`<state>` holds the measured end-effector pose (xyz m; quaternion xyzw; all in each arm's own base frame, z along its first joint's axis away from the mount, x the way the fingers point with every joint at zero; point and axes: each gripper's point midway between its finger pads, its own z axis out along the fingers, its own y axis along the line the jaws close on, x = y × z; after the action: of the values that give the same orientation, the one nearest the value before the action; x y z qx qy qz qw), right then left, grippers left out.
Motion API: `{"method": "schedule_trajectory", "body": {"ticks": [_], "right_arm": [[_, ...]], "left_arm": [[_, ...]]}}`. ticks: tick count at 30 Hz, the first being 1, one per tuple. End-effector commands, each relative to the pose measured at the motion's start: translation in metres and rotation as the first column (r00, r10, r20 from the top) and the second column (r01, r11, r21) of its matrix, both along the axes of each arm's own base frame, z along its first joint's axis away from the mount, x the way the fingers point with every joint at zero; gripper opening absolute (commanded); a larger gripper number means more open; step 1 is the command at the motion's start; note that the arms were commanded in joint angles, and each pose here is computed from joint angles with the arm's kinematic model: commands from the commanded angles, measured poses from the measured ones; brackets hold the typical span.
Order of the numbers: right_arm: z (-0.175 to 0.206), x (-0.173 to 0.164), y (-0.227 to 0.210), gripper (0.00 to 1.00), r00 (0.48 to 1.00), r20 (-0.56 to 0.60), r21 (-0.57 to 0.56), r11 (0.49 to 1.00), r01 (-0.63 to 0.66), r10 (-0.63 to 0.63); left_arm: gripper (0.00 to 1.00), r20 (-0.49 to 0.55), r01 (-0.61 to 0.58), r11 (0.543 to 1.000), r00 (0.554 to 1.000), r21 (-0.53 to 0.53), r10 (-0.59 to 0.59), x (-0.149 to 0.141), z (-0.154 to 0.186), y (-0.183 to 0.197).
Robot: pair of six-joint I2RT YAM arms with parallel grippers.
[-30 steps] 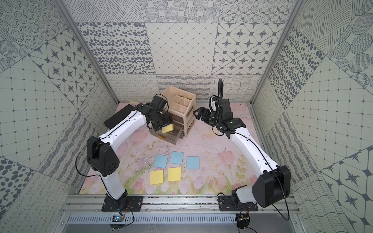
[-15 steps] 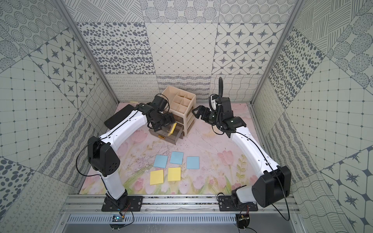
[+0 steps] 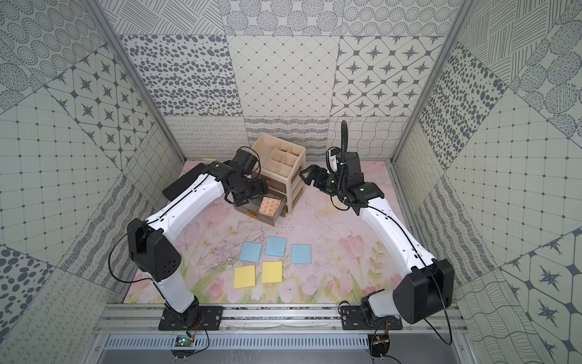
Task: Please put the sticky notes in the drawer by color
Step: Place the sticky notes in the drawer, then pick up the sticky notes from the center of the board.
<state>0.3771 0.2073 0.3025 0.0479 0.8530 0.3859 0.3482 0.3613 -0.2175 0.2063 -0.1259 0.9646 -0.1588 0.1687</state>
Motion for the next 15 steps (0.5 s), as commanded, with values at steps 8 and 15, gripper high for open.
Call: {"method": "schedule_trajectory", "body": {"ticks": [8,15], "right_arm": [[0.012,0.008,0.007,0.93,0.998,0.043,-0.034,0.999,-0.035,0.037],[0.008,0.002,0.001,0.93,0.998,0.056,-0.155,0.988,0.003,0.006]], "left_arm": [[0.93,-0.241,0.156,0.97,0.964,0.187,-0.109,-0.119,-0.034,0.048],[1.0,-0.367,0.108,0.982,0.929,0.156,-0.044,-0.188,-0.088,0.049]]}}
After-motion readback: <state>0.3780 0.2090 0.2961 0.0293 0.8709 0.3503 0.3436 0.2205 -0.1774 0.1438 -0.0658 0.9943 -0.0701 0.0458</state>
